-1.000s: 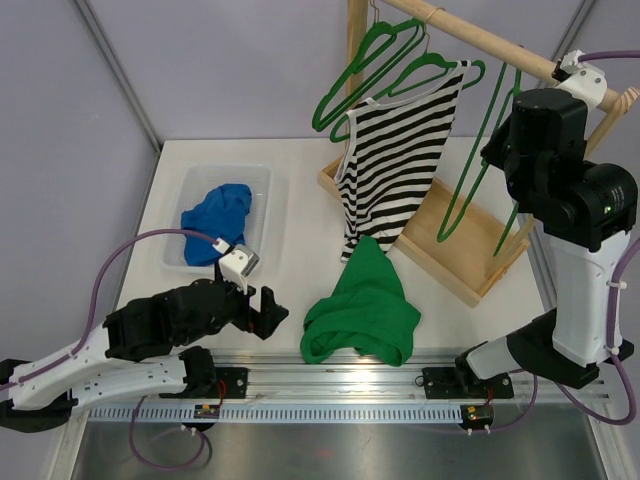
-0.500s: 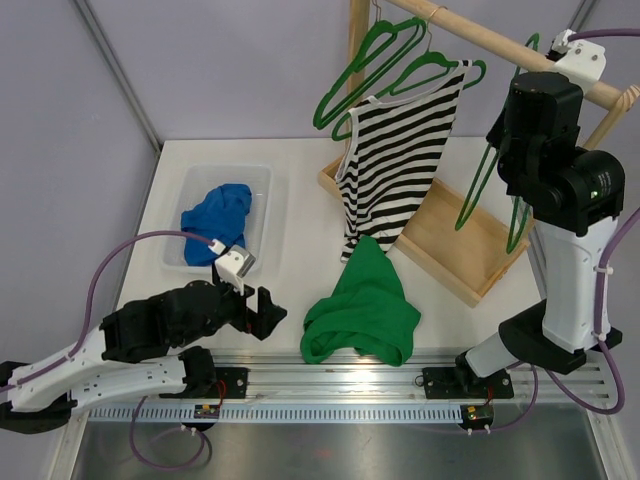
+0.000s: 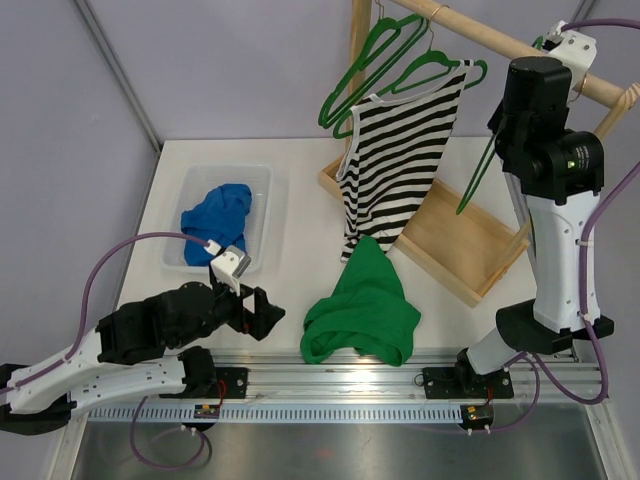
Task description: Remove the tank top from the hanger
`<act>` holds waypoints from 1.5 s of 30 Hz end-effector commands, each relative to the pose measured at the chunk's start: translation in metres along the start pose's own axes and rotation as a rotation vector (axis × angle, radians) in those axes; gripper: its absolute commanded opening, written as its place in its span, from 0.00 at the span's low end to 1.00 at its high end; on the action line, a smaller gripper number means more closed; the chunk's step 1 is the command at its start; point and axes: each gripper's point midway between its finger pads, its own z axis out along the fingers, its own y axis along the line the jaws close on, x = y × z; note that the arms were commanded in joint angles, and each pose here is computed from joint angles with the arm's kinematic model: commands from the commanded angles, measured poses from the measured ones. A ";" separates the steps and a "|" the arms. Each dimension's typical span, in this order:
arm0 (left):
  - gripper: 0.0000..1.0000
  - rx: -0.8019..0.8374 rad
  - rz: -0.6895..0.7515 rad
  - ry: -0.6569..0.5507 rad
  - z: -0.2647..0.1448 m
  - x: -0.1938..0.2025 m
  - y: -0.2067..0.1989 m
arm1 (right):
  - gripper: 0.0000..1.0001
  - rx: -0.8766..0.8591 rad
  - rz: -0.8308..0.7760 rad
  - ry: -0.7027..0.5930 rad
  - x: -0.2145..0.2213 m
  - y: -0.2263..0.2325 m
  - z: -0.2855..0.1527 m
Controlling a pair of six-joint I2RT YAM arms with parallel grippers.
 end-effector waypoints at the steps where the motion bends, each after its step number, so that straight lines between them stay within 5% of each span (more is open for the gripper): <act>1: 0.99 0.032 -0.013 -0.038 0.000 -0.008 -0.007 | 0.00 -0.002 0.038 -0.042 -0.015 -0.005 0.008; 18: 0.99 0.021 -0.017 -0.034 0.003 -0.008 -0.006 | 0.00 -0.027 0.056 0.090 0.046 0.000 0.029; 19: 0.99 0.010 -0.022 -0.033 0.004 -0.008 -0.005 | 0.04 -0.044 0.059 0.096 0.046 0.003 0.027; 20: 0.99 0.005 -0.020 -0.030 0.005 -0.009 -0.005 | 0.17 -0.078 0.065 0.101 0.046 0.007 0.024; 21: 0.99 -0.012 -0.013 -0.013 0.010 -0.007 -0.005 | 0.43 -0.092 0.072 0.096 0.043 0.007 0.020; 24: 0.99 -0.084 -0.043 0.000 0.021 -0.007 0.000 | 0.72 -0.136 0.093 0.081 0.033 0.007 0.006; 26: 0.99 -0.115 -0.066 0.015 0.037 -0.004 -0.003 | 0.73 -0.185 0.106 0.072 0.026 0.008 -0.007; 27: 0.99 -0.122 -0.067 0.026 0.044 -0.001 -0.004 | 0.88 -0.208 0.105 0.070 0.025 0.009 -0.012; 29: 0.99 -0.123 -0.076 0.037 0.064 0.002 -0.013 | 0.99 -0.282 0.099 0.086 0.026 0.015 -0.023; 37: 0.99 -0.016 -0.014 0.076 0.127 0.023 -0.055 | 0.99 -0.480 0.031 0.098 0.029 0.007 -0.082; 45: 0.99 -0.012 0.060 0.212 0.182 0.063 -0.078 | 0.99 -0.715 0.058 -0.028 0.027 -0.016 -0.165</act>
